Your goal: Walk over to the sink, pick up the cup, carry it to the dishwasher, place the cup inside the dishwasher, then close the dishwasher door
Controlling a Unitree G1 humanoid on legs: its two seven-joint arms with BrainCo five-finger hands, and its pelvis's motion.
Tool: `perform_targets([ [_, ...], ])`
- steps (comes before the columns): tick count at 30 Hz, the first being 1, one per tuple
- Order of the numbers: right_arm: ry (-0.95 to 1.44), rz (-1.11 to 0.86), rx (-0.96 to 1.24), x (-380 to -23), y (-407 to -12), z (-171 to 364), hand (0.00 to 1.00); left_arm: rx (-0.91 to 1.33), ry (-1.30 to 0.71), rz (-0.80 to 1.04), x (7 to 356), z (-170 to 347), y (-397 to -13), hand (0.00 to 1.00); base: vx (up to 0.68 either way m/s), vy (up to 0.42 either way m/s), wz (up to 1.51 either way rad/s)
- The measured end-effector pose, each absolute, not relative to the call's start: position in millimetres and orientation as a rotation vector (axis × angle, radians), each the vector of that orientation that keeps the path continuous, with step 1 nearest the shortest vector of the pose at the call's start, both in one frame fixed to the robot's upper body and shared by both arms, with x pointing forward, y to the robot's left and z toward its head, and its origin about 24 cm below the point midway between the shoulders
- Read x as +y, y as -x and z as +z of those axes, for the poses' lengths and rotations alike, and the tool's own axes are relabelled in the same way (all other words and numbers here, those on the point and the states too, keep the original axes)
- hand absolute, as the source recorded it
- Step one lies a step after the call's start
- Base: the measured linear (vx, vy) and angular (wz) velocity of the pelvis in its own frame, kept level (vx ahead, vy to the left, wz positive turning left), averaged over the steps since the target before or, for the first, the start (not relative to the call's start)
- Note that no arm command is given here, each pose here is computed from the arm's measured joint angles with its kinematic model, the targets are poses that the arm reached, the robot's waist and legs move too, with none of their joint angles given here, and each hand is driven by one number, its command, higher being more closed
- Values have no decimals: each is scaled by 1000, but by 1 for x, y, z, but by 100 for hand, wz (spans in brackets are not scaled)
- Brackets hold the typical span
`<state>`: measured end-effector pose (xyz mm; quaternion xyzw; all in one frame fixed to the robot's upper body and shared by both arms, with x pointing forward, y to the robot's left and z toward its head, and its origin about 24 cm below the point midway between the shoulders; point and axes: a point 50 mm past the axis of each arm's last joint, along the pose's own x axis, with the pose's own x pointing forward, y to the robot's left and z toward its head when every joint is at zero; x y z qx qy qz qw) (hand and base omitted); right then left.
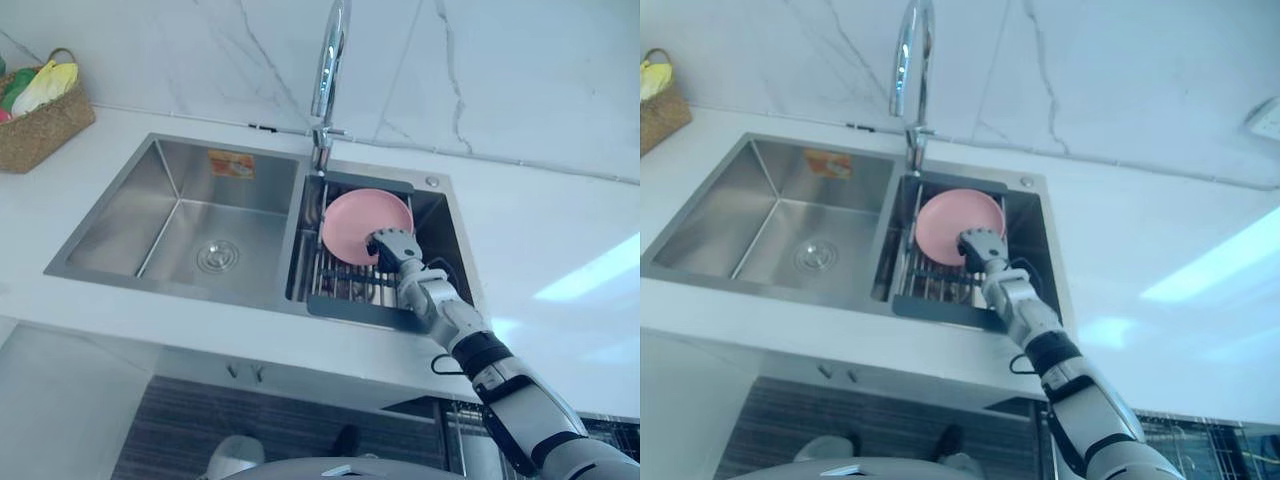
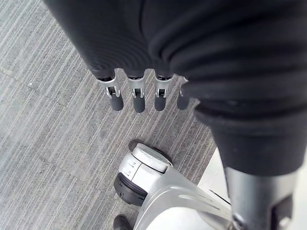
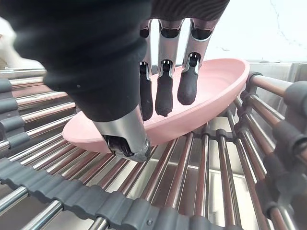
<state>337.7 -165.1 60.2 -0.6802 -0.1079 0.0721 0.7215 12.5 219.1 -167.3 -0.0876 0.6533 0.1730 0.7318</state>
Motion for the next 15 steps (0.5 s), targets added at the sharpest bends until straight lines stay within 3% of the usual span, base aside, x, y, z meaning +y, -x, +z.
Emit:
perform_targets([
  [15, 1512, 151, -339, -160, -337, 66, 100, 1432, 183, 374, 219, -167, -13, 0, 0, 0, 0],
])
